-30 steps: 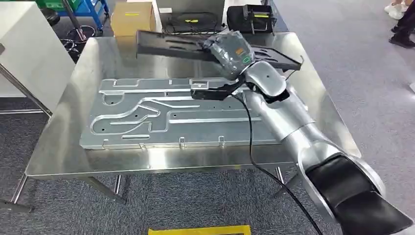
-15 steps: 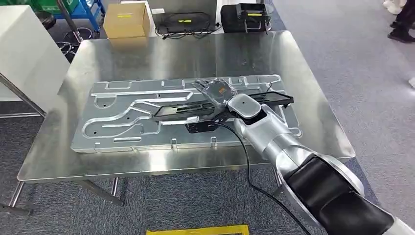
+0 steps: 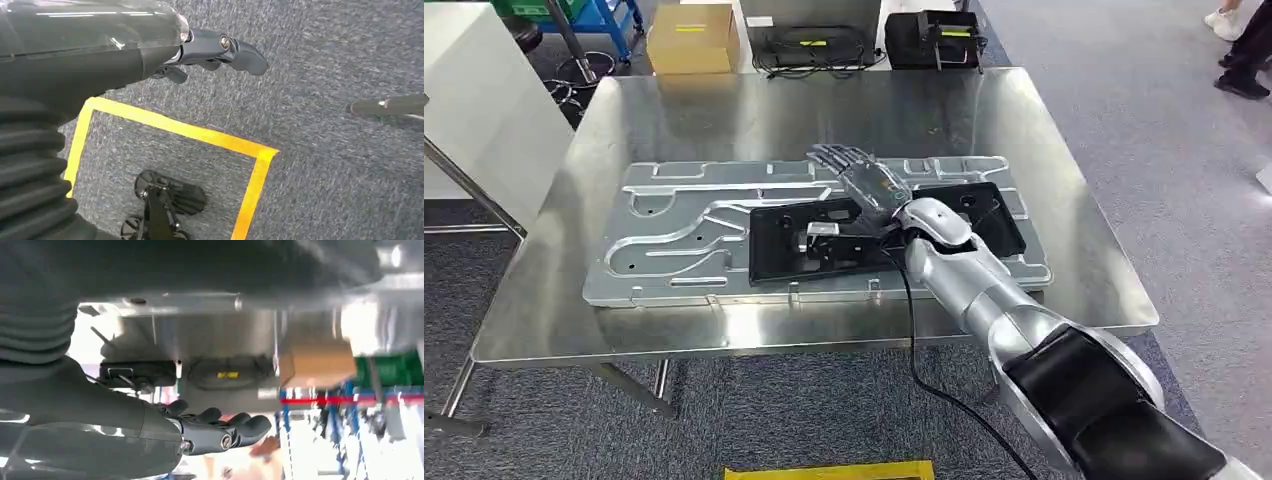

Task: Take the parts from the cabinet and place them on the table.

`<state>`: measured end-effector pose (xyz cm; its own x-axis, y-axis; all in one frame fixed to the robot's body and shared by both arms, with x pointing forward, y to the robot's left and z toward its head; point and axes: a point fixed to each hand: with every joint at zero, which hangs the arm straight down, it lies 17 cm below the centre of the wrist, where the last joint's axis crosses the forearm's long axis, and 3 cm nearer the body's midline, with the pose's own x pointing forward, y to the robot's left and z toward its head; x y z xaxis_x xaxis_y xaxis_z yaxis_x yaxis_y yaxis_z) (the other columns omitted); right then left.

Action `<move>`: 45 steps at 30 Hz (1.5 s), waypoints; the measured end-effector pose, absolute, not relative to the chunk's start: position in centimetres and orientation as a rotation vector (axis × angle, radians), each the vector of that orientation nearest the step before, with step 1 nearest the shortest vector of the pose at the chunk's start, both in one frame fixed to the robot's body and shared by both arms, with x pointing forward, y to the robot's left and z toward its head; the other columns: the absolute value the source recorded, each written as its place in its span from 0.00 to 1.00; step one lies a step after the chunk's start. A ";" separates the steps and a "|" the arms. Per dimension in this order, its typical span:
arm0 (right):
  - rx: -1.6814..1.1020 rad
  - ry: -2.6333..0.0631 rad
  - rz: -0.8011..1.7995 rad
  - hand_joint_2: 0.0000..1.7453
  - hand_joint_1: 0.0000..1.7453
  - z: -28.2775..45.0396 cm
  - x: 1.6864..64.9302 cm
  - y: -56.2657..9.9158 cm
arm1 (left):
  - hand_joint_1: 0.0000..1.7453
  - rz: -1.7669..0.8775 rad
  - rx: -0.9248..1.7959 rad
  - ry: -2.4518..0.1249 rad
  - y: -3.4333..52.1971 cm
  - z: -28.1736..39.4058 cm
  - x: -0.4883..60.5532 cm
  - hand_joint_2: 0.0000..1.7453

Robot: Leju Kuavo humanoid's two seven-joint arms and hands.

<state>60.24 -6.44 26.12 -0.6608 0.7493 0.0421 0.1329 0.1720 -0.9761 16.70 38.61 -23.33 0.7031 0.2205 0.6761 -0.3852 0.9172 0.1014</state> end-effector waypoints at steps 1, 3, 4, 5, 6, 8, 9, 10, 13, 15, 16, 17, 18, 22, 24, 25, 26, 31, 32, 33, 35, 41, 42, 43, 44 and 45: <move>-0.809 -1.941 1.503 0.00 0.00 26.4 60.1 -6.2 | 0.00 0.341 0.244 -0.716 38.6 -23.3 16.7 0.00; -0.623 -2.007 1.418 0.00 0.00 26.6 59.2 -5.5 | 0.00 0.339 0.243 -0.716 38.6 -23.3 16.7 0.00; -0.445 -2.072 1.309 0.00 0.00 27.5 58.3 -5.1 | 0.00 0.337 0.241 -0.713 38.5 -23.4 16.6 0.00; -0.268 -2.133 1.191 0.00 0.00 28.8 57.4 -4.6 | 0.00 0.336 0.241 -0.709 38.5 -23.4 16.5 0.00; -0.095 -2.201 1.043 0.00 0.00 30.9 56.4 -4.5 | 0.00 0.337 0.239 -0.705 38.5 -23.5 16.5 0.00; 0.104 -2.286 0.782 0.00 0.00 34.1 55.3 -6.1 | 0.00 0.340 0.240 -0.695 38.5 -23.6 16.3 0.00; 0.160 -2.326 0.660 0.00 0.00 35.4 54.7 -8.0 | 0.00 0.343 0.242 -0.690 38.5 -23.7 16.1 0.00; 0.209 -2.359 0.558 0.00 0.00 36.3 54.1 -9.8 | 0.00 0.349 0.242 -0.685 38.5 -23.8 15.8 0.00; 0.241 -2.455 0.312 0.00 0.00 37.9 51.8 -16.7 | 0.00 0.361 0.252 -0.675 38.6 -23.9 15.0 0.00; 0.097 -2.537 0.211 0.00 0.00 39.2 50.1 -21.5 | 0.00 0.375 0.259 -0.672 38.8 -24.0 14.6 0.00; -0.057 -2.582 0.167 0.00 0.00 39.9 49.0 -24.3 | 0.00 0.383 0.261 -0.671 38.8 -24.0 14.4 0.00; -0.238 -2.624 0.138 0.00 0.00 40.7 47.4 -26.6 | 0.00 0.392 0.262 -0.671 38.8 -24.0 14.3 0.00; -0.399 -2.640 0.114 0.00 0.00 40.7 45.9 -28.6 | 0.00 0.402 0.263 -0.673 38.9 -24.0 14.2 0.00; -0.935 -2.630 0.053 0.00 0.00 40.1 38.1 -34.7 | 0.00 0.430 0.262 -0.685 38.7 -23.9 14.1 0.00; -1.026 -2.610 0.051 0.00 0.00 39.6 35.8 -35.9 | 0.00 0.434 0.259 -0.687 38.6 -23.9 14.1 0.00; -1.073 -2.587 0.060 0.00 0.00 38.9 34.4 -36.5 | 0.00 0.435 0.258 -0.688 38.6 -23.9 14.1 0.00; -1.108 -2.573 0.075 0.00 0.00 38.5 33.7 -36.7 | 0.00 0.437 0.258 -0.687 38.6 -23.9 14.0 0.00; -1.301 -2.466 0.186 0.00 0.00 36.4 30.7 -37.7 | 0.00 0.445 0.250 -0.690 38.2 -23.9 14.4 0.00; -1.329 -2.446 0.207 0.00 0.00 36.0 30.1 -37.9 | 0.00 0.447 0.250 -0.688 38.1 -23.9 14.3 0.00; -1.376 -2.416 0.240 0.00 0.00 35.4 29.5 -38.0 | 0.00 0.449 0.250 -0.687 38.2 -23.9 14.2 0.00; -1.492 -2.324 0.359 0.00 0.00 33.6 28.7 -37.9 | 0.00 0.452 0.250 -0.686 38.1 -24.0 14.1 0.00; -1.430 -1.781 0.708 0.00 0.00 18.4 31.7 -41.5 | 0.00 0.458 0.235 -0.680 37.1 -24.1 13.8 0.00; -1.368 -1.687 0.717 0.00 0.00 14.9 31.9 -42.7 | 0.00 0.458 0.231 -0.676 36.8 -24.2 13.6 0.00; -1.299 -1.592 0.705 0.00 0.00 11.2 31.8 -43.9 | 0.00 0.460 0.227 -0.674 36.6 -24.3 13.5 0.00; -1.237 -1.500 0.679 0.00 0.00 7.3 31.1 -45.2 | 0.00 0.461 0.224 -0.675 36.4 -24.3 13.6 0.00; -1.181 -1.398 0.642 0.00 0.00 3.2 30.2 -46.6 | 0.00 0.462 0.221 -0.677 36.2 -24.2 13.8 0.00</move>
<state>30.20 -46.62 3.17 0.1439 0.9058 0.3986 0.2886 0.3469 -0.8924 13.79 36.20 -24.23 0.6842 0.3379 0.6463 -0.4786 0.8767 0.0483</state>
